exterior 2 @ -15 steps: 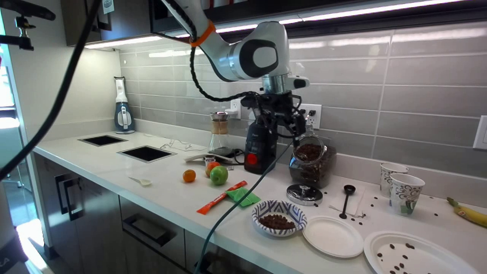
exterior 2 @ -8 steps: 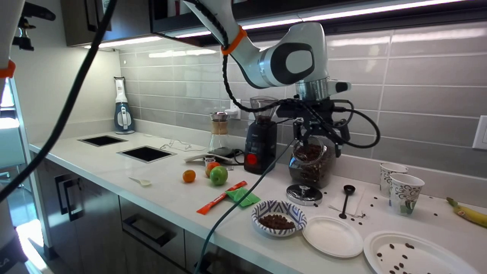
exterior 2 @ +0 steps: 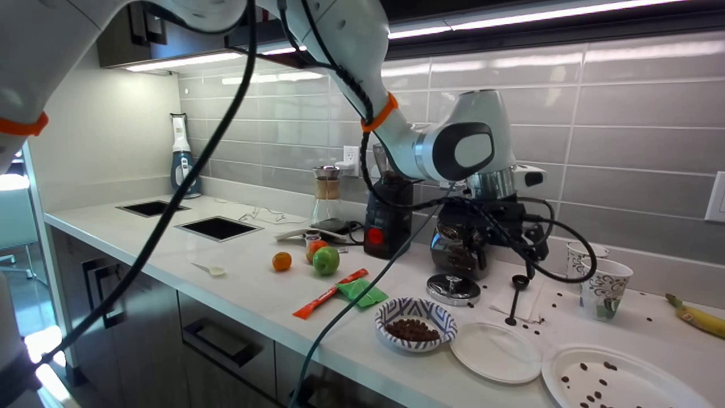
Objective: Transfer a spoonful of contents from the glass container to the right plate
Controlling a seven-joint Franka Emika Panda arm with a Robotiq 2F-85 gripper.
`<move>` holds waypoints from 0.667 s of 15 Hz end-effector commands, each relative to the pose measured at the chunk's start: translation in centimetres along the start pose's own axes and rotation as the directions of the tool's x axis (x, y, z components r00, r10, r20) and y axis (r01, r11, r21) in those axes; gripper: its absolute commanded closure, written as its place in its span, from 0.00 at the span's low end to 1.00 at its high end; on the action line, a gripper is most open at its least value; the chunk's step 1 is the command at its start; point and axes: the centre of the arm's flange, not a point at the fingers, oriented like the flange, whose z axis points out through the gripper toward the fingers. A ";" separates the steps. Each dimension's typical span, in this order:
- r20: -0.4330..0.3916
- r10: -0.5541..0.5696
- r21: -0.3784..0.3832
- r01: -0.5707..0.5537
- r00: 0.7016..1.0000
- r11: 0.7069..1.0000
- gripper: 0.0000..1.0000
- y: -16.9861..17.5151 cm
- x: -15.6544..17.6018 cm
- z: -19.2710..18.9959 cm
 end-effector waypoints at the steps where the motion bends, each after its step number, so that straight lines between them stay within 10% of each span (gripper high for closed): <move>1: -0.003 0.064 -0.003 -0.064 0.998 0.998 0.00 2.1 2.6 4.7; 10: 0.017 0.081 -0.027 -0.081 0.997 0.996 0.00 1.0 2.5 5.3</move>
